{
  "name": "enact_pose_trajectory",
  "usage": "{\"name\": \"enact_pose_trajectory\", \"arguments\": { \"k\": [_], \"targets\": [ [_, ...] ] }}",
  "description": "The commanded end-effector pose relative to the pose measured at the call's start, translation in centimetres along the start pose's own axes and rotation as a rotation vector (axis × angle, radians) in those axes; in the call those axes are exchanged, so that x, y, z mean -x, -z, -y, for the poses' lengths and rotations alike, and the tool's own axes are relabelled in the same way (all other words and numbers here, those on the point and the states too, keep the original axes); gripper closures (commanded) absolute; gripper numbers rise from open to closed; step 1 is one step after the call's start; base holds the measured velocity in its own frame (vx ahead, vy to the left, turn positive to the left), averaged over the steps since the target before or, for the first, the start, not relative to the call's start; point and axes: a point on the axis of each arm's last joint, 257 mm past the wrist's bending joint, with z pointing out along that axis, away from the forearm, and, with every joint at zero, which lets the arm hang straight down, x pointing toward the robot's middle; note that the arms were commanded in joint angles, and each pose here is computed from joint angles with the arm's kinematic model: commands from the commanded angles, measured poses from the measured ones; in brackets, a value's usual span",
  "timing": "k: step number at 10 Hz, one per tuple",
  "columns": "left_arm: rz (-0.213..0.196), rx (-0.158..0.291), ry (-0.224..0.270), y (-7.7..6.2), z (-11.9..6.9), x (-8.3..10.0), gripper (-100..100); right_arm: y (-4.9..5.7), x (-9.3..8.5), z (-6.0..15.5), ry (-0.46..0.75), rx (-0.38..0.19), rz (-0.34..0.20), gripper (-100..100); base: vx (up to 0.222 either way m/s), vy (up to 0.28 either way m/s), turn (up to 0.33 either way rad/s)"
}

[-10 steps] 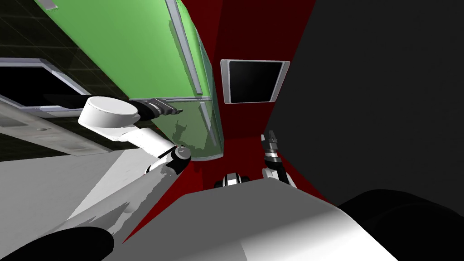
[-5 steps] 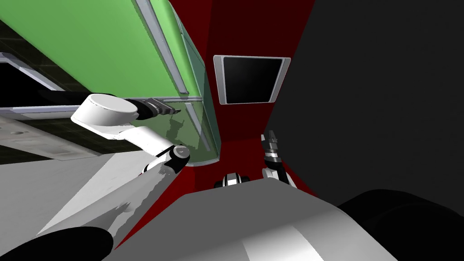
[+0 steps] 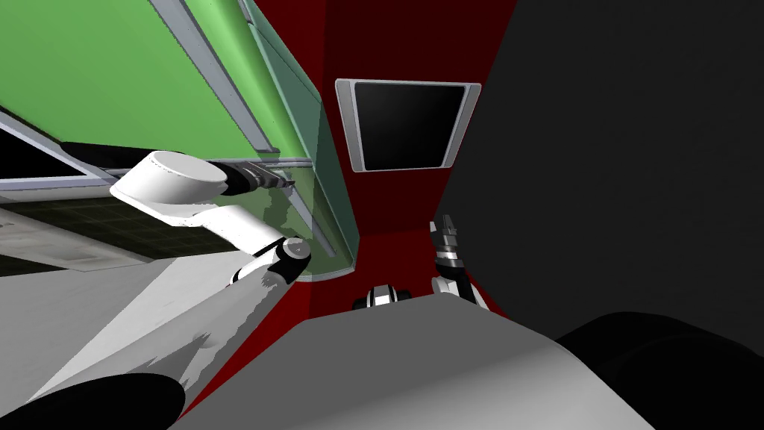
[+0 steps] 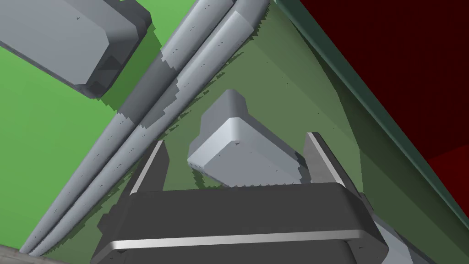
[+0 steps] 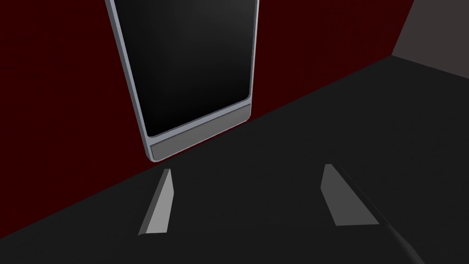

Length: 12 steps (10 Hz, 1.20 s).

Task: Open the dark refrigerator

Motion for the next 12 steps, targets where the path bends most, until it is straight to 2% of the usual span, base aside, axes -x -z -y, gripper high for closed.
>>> {"name": "enact_pose_trajectory", "arguments": {
  "k": [1, 2, 4, 12],
  "targets": [
    [0.001, -0.004, -0.004, 0.2, 0.4, -0.2, -100, 0.0, 0.0, 0.0, 0.0, 0.0, 0.0, 0, 0.062, -0.008, -0.011],
    [0.001, -0.003, -0.005, 0.2, 0.4, -0.3, 100, 0.0, 0.0, 0.0, 0.0, 0.0, 0.0, 0, 0.011, -0.001, 0.002],
    [-0.047, 0.049, 0.0, 0.6, -1.1, -1.9, 100, 0.0, 0.0, 0.0, 0.0, 0.0, 0.0, 0, -0.18, 0.151, -0.027],
    [-0.25, 0.254, -0.017, 3.1, -6.8, -8.3, 100, 0.0, 0.0, 0.0, 0.0, 0.0, 0.0, 0, -0.312, 0.255, -0.032]
  ]
}}
